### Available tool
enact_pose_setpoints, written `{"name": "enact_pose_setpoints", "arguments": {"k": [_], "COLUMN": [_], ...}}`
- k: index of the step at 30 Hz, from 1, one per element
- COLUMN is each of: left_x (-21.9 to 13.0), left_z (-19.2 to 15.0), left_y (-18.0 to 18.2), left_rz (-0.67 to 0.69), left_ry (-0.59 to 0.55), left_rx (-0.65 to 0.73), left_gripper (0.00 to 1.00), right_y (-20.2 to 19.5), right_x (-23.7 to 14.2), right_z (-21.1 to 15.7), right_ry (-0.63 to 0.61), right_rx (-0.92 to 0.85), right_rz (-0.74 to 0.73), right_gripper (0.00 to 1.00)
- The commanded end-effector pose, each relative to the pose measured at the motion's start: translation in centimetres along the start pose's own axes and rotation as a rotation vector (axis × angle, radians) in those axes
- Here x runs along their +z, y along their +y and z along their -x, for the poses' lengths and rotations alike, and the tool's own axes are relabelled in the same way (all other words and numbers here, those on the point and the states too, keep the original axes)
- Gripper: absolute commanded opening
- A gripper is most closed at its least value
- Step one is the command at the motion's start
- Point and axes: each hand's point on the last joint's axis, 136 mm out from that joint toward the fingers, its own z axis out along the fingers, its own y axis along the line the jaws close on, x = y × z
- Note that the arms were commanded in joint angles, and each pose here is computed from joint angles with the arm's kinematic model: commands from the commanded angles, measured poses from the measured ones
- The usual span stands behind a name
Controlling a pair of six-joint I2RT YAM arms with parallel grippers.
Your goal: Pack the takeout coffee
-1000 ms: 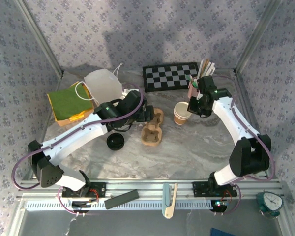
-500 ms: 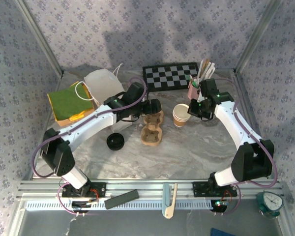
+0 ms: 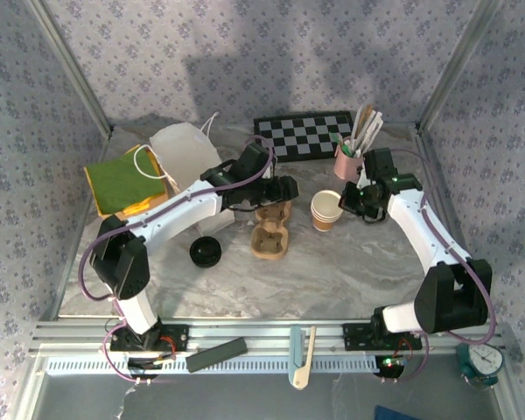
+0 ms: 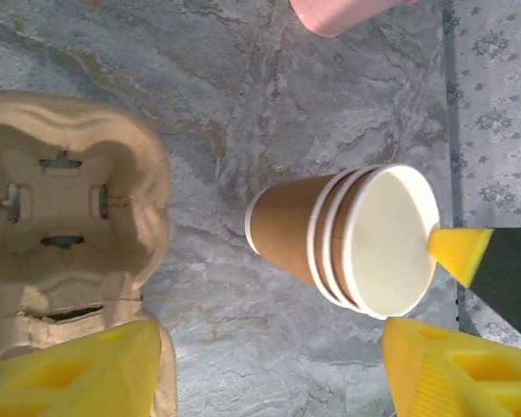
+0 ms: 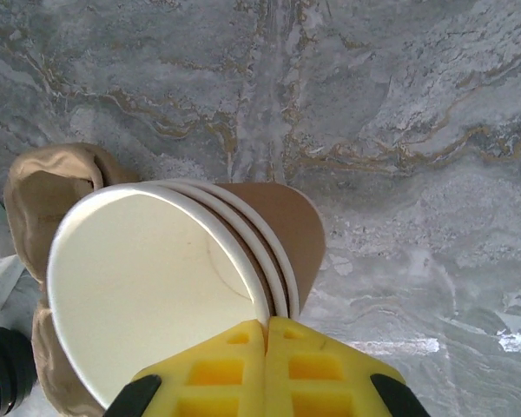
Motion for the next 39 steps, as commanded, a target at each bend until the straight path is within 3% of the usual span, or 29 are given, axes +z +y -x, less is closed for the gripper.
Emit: {"name": "enact_pose_setpoints", "arguments": {"k": [1, 4, 10, 21, 39], "left_x": [0.3, 1.0, 2.7, 5.3, 6.7], "left_z": [0.6, 0.5, 0.8, 0.3, -1.2], "left_y": [-2.0, -2.7, -4.2, -3.4, -2.8], "left_rz": [-0.065, -0.116, -0.239, -0.301, -0.351], "left_ry": [0.001, 0.021, 0.054, 0.116, 0.173], "left_rx": [0.007, -0.015, -0.092, -0.202, -0.249], "left_gripper": [0.6, 0.45, 0.04, 0.0, 0.0], "right_y": [1.0, 0.8, 0.7, 1.1, 1.2], "right_x": [-0.6, -0.8, -0.1, -0.1, 0.2], "right_z": [0.2, 0.5, 0.2, 0.4, 0.4], "right_ry": [-0.009, -0.027, -0.001, -0.001, 0.008], "right_rx": [0.001, 0.003, 0.016, 0.023, 0.028], "right_rz": [0.047, 0.039, 0.048, 0.068, 0.078], "right_gripper": [0.0, 0.0, 0.0, 0.0, 0.0]}}
